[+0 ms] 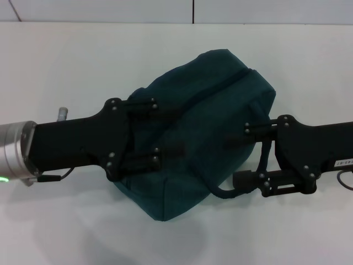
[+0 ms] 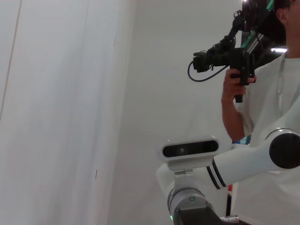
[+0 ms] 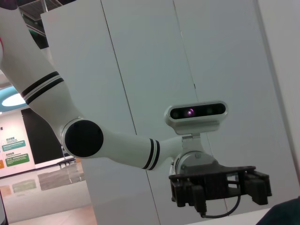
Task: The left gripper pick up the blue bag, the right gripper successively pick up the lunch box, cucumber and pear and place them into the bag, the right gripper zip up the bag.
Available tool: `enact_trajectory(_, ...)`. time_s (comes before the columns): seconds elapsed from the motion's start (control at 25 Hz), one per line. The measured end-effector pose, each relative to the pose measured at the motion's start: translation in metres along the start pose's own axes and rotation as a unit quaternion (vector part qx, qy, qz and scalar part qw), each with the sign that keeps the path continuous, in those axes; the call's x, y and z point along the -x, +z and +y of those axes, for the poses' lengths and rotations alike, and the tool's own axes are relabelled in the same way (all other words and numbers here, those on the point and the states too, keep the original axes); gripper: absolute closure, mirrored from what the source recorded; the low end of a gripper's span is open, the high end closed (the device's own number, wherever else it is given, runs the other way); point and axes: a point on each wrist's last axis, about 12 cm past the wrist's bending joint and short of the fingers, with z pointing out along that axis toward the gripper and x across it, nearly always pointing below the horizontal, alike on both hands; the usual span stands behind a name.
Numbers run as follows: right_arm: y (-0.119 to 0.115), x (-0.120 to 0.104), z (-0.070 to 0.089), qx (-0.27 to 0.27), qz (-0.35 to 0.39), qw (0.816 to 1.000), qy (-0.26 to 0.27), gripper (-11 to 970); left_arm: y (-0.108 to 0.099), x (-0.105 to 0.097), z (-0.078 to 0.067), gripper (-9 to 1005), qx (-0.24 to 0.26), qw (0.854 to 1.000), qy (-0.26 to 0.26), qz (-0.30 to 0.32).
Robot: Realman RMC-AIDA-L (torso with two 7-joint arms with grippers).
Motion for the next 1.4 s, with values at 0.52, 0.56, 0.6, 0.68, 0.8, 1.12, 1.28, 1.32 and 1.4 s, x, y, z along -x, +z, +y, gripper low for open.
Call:
enact_trajectory(0.52,0.0023,0.0002,-0.0003,0.002,0.0,1.0,0.001,325,-0.0014,-0.0016,-0.0013,426,0.003,1.0,-0.002,0.001)
enact_trajectory(0.56,0.0027,0.0,-0.0003,0.003,0.0,1.0,0.001,325,-0.0015,-0.0018,-0.0014,426,0.003,1.0,-0.003,0.001)
enact_trajectory(0.6,0.0029,0.0,-0.0002,0.003,0.0,1.0,0.001,325,-0.0016,-0.0021,-0.0016,426,0.003,1.0,-0.003,0.001)
enact_trajectory(0.68,0.0032,-0.0002,-0.0001,0.004,0.0,1.0,0.002,325,-0.0015,-0.003,-0.002,426,0.003,1.0,-0.006,0.0)
enact_trajectory(0.8,0.0036,-0.0004,0.0,0.004,0.0,1.0,0.002,325,-0.0011,-0.0033,-0.0019,426,0.003,1.0,-0.006,-0.001)
enact_trajectory(1.12,0.0038,-0.0009,0.0003,0.005,0.001,1.0,0.003,325,-0.0009,-0.0032,-0.002,426,0.002,1.0,-0.002,-0.002)
enact_trajectory(1.28,0.004,-0.0008,0.0002,0.005,0.002,1.0,0.003,325,-0.0007,-0.003,-0.0018,426,0.002,1.0,-0.002,-0.002)
enact_trajectory(1.32,0.0041,-0.0008,0.0002,0.005,0.002,1.0,0.003,325,-0.0006,-0.0029,-0.0017,426,0.002,1.0,-0.002,-0.002)
enact_trajectory(1.4,0.0041,-0.0007,0.0002,0.005,0.002,1.0,0.003,325,-0.0006,-0.0029,-0.0017,426,0.002,1.0,-0.002,-0.002)
